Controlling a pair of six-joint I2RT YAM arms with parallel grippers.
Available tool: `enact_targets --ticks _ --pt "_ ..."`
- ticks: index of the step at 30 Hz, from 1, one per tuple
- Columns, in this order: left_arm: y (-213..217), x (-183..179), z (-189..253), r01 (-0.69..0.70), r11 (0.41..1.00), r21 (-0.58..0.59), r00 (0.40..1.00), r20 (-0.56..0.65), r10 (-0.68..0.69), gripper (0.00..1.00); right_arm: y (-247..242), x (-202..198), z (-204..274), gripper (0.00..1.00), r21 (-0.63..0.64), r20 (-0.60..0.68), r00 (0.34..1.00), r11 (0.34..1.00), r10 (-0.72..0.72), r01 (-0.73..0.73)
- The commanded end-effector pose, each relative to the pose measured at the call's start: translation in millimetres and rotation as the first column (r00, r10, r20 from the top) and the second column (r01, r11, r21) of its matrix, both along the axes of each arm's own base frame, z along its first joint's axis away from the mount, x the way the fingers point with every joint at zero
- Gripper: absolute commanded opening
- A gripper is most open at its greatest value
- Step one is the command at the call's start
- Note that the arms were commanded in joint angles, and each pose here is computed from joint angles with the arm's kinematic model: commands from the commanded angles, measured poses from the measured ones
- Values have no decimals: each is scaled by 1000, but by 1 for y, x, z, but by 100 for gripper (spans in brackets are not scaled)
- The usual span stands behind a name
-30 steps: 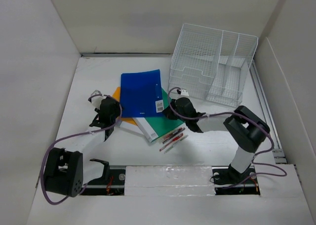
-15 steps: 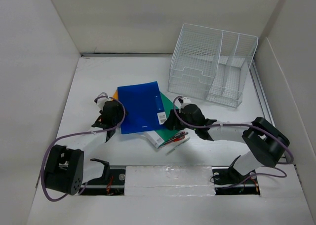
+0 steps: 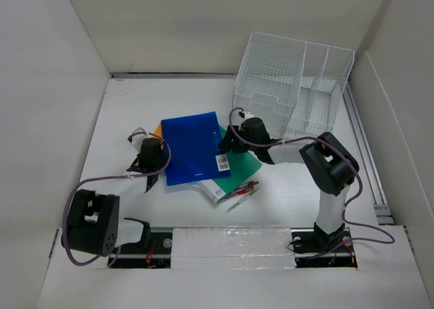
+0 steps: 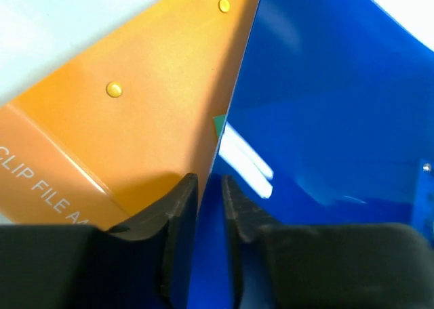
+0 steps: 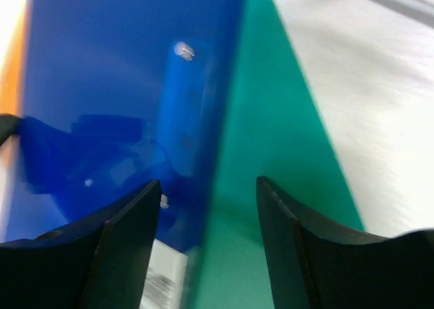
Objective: Organize the desk
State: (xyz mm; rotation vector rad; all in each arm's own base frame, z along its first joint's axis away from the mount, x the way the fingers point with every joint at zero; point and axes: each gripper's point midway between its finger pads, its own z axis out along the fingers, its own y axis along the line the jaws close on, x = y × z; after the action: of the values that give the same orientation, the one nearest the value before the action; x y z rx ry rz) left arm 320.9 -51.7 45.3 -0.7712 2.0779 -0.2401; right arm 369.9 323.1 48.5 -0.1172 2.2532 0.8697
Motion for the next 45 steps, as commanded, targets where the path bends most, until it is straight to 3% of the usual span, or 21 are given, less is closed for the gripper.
enact_targets --ticks 1,2,4,11,15,17,18,19,22,25,27,30,31,37,38,41,44,45 --pt "-3 12 8 15 1000 -4 999 34 -15 13 26 -7 4 63 61 1 997 995 75 -75" --pt "-4 11 4 22 1000 -3 999 25 -21 5 28 -9 -2 63 64 -15 996 994 85 -83" --pt "-7 13 3 39 999 -10 999 24 -39 0 35 -14 -4 63 87 -23 995 991 99 -97" --pt "-15 15 -2 75 997 -26 997 12 -75 0 58 -40 2 63 231 -23 977 952 210 -200" --pt "-16 14 -2 82 996 -31 996 19 -82 0 62 -39 20 56 281 34 976 935 217 -217" --pt "-16 14 -2 85 996 -31 996 21 -84 0 65 -38 33 44 293 69 971 926 228 -238" --pt "-17 14 -1 88 996 -32 996 23 -87 0 67 -37 42 26 300 92 968 920 233 -250" --pt "-17 14 -1 88 996 -32 996 23 -87 0 67 -37 42 26 300 93 968 920 233 -251" --pt "-16 14 -1 86 996 -32 996 26 -85 0 68 -37 57 8 313 131 961 910 242 -272" --pt "-17 13 -1 87 996 -38 996 34 -86 0 69 -46 75 0 348 182 946 882 268 -317" --pt "-18 14 1 89 995 -42 995 43 -87 0 71 -55 87 0 370 211 928 854 306 -366" --pt "-17 14 1 91 995 -39 995 41 -89 0 77 -60 94 30 385 222 907 823 357 -418" --pt "-18 13 1 92 995 -40 995 41 -90 0 78 -60 93 48 390 215 907 820 361 -419" --pt "-19 13 1 100 994 -40 994 47 -99 0 89 -58 67 56 425 154 906 801 395 -422" --pt "-19 13 1 100 994 -40 994 47 -99 0 92 -61 64 54 430 143 904 797 404 -424" --pt "-19 12 1 101 994 -42 994 49 -99 0 94 -63 65 36 446 146 909 795 389 -412" --pt "-18 13 7 92 995 -45 994 66 -89 0 94 -58 77 9 393 169 917 829 361 -398" --pt "-17 13 10 81 995 -51 995 69 -78 0 96 -58 86 6 364 190 914 839 359 -405"
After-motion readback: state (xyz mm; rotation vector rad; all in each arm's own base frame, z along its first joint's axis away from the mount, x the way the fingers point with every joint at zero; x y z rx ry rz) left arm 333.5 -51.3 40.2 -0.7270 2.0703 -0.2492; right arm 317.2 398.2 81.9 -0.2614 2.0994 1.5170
